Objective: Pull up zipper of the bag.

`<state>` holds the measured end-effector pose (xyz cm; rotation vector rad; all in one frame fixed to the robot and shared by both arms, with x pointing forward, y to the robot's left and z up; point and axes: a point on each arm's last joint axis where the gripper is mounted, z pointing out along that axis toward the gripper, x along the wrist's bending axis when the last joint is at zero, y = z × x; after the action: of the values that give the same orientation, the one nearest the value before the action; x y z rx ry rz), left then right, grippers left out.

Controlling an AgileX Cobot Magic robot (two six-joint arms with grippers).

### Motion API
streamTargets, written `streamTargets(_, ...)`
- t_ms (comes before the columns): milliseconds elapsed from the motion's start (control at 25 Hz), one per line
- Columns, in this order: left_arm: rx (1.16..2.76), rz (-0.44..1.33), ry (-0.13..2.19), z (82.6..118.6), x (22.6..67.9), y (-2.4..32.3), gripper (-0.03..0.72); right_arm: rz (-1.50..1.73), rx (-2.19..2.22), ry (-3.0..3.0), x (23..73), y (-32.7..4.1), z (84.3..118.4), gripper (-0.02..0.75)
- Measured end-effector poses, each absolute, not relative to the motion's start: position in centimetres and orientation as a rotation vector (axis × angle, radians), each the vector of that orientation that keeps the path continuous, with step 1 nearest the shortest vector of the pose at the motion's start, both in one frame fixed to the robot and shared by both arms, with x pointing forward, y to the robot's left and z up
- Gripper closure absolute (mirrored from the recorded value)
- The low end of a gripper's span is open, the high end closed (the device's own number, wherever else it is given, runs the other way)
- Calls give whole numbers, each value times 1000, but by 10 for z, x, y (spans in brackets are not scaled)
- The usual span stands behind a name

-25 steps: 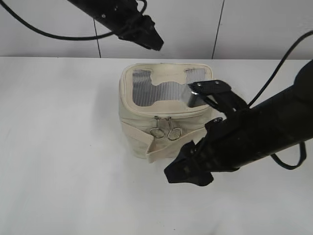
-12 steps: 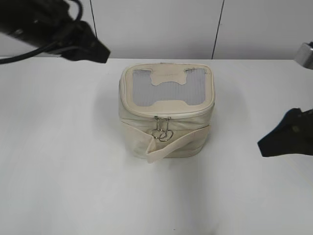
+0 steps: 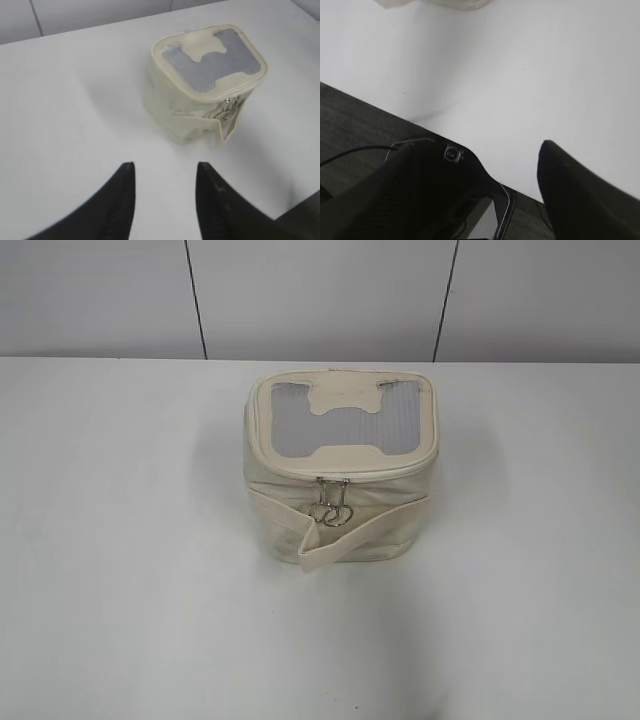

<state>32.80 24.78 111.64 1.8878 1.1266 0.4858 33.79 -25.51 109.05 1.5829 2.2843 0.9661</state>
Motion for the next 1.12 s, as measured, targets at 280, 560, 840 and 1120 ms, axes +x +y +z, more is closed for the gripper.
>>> streamTargets(280, 1856, 658, 1173, 1100, 233, 298, 255, 1051, 1527, 2048, 274, -271, 1073, 149)
streamTargets(560, 1832, 678, 1193, 1063, 216, 306, 225, 1141, 1371, 1852, 235, -282, 1056, 148)
streamTargets(840, 1741, 727, 1147, 1063, 228, 302, 228, 1144, 1394, 1784, 233, -286, 1054, 148)
streamTargets(1120, 1730, 741, 1149, 1063, 228, 303, 281, 1126, 1427, 1748, 234, -289, 1054, 148)
